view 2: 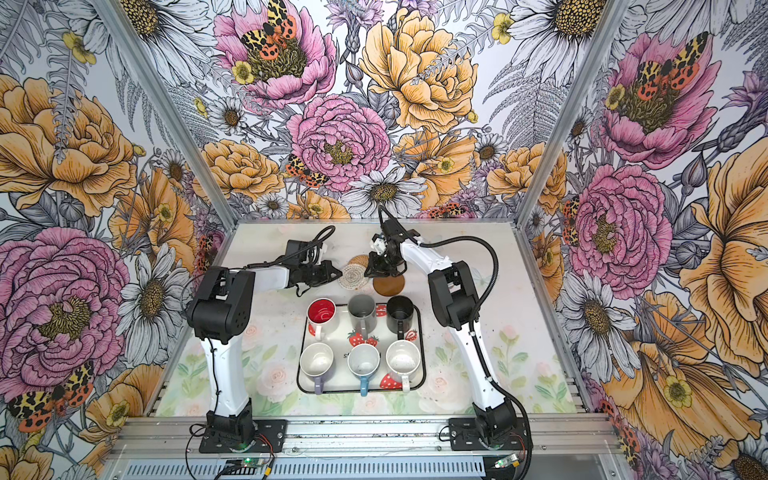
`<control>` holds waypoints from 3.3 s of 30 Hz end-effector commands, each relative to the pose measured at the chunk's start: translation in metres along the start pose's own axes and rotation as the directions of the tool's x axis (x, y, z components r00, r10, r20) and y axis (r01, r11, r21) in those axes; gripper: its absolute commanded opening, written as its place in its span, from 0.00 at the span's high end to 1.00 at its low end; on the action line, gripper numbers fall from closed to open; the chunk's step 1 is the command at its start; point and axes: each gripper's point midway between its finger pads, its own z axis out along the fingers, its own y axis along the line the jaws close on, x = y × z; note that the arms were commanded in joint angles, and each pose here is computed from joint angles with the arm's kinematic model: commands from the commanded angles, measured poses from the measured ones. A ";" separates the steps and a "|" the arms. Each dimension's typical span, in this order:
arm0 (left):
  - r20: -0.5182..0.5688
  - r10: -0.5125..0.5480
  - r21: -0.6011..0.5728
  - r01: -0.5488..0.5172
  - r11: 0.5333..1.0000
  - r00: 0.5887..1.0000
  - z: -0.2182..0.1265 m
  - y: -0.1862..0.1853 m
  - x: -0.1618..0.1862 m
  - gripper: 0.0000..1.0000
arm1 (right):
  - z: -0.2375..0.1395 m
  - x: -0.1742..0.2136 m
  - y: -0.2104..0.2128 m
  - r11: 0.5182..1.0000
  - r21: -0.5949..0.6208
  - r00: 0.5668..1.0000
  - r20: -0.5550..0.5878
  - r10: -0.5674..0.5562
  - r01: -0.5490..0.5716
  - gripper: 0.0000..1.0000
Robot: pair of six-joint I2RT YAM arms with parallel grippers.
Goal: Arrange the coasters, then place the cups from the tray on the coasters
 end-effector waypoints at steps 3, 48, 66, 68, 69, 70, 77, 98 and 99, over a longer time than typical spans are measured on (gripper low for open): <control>0.053 0.036 0.078 -0.040 0.996 0.998 -0.018 -0.031 -0.013 1.00 | 0.008 -0.001 0.020 0.997 -0.064 0.999 0.004 -0.033 0.033 0.80; 0.309 -0.194 -0.147 0.248 0.958 0.931 -0.128 0.126 -0.063 1.00 | -0.042 -0.012 0.025 0.997 -0.046 0.994 0.093 -0.057 0.061 0.49; 0.344 -0.242 -0.139 0.304 0.942 0.907 -0.136 0.146 -0.074 0.85 | -0.048 -0.035 -0.006 1.000 -0.024 0.991 0.137 0.014 -0.011 0.49; 0.356 -0.237 -0.137 0.301 0.944 0.904 -0.140 0.143 -0.077 0.75 | -0.047 -0.039 -0.010 1.000 -0.024 0.990 0.141 0.021 -0.018 0.49; 0.361 -0.230 -0.135 0.295 0.946 0.903 -0.142 0.140 -0.079 0.69 | -0.045 -0.040 -0.012 0.999 -0.023 0.990 0.141 0.026 -0.022 0.49; 0.367 -0.226 -0.135 0.292 0.947 0.902 -0.145 0.138 -0.081 0.67 | -0.044 -0.043 -0.015 0.999 -0.024 0.989 0.144 0.032 -0.028 0.49; 0.421 -0.189 -0.137 0.268 0.954 0.887 -0.167 0.122 -0.093 0.55 | -0.035 -0.058 -0.023 0.998 -0.046 0.986 0.158 0.059 -0.053 0.50; 0.286 -0.067 -0.003 0.071 0.997 0.956 -0.089 0.000 -0.091 0.55 | 0.006 -0.048 -0.030 0.995 -0.076 0.993 0.088 0.075 -0.069 0.63; 0.280 -0.065 -0.002 0.068 0.998 0.958 -0.084 -0.001 -0.090 0.55 | 0.007 -0.047 -0.028 0.995 -0.079 0.994 0.085 0.073 -0.066 0.65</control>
